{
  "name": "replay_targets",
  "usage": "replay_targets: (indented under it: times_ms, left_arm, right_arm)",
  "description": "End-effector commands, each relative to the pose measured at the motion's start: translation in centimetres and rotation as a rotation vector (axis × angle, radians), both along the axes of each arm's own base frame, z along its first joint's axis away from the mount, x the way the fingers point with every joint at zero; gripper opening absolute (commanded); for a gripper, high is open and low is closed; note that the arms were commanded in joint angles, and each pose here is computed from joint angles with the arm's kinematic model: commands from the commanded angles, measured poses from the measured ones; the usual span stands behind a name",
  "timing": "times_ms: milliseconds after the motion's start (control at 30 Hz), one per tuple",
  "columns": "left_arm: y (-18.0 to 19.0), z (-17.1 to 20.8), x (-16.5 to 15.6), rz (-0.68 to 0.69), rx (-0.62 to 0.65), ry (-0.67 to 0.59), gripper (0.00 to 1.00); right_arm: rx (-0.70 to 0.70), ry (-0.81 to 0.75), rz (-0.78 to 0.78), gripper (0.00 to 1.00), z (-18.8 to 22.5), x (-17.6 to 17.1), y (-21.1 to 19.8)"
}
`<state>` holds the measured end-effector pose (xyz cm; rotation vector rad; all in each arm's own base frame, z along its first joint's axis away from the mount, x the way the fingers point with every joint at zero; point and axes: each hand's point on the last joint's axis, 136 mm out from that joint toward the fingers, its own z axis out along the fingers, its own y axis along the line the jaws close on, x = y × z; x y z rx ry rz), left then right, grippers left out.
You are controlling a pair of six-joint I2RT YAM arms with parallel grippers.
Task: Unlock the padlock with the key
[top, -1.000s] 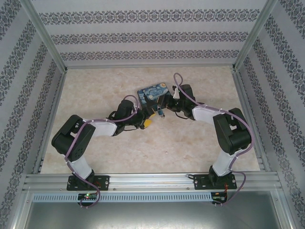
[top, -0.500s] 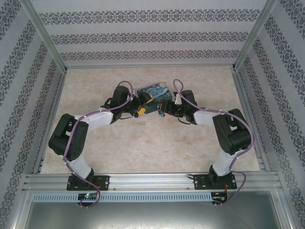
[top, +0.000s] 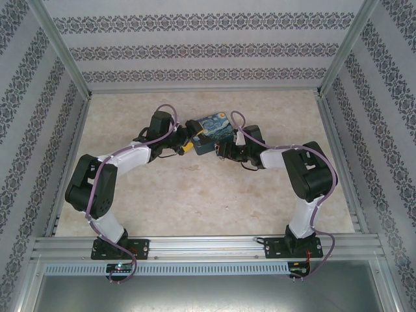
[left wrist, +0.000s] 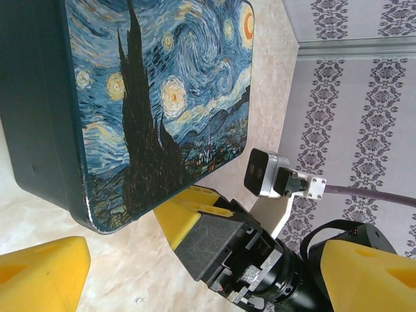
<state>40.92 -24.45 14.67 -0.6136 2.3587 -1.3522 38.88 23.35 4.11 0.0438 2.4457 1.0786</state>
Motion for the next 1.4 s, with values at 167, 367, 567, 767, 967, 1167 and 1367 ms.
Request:
replay_targets:
  times_ms: [167,367,567,767,967,1167,1367]
  left_arm:
    - [0.1,0.2,0.6,-0.003,0.008,-0.012,0.92]
    - [0.1,0.1,0.8,0.000,-0.001,-0.010,0.92]
    - [0.0,0.2,1.1,-0.001,-0.006,-0.014,0.92]
    - [0.1,-0.1,1.3,-0.003,0.003,-0.012,0.92]
    - [1.0,-1.0,1.4,-0.025,0.116,-0.021,0.92]
    - [2.8,-1.9,1.6,-0.061,0.333,-0.031,0.92]
    - [3.3,-2.5,1.9,-0.118,0.558,-0.053,0.92]
  right_arm:
    - [0.028,-0.047,0.038,0.36,0.8,1.1,0.8]
    - [0.018,-0.027,0.046,0.33,0.0,0.8,1.1]
    - [0.010,-0.008,0.047,0.29,-0.8,0.3,1.2]
    - [0.000,0.004,0.042,0.18,-1.3,0.0,1.2]
    - [-0.006,0.008,0.022,0.04,-1.0,0.0,0.7]
    - [0.004,0.037,-0.016,0.00,-0.7,-0.2,-0.1]
    - [0.018,0.079,-0.068,0.00,-0.9,-0.2,-0.7]
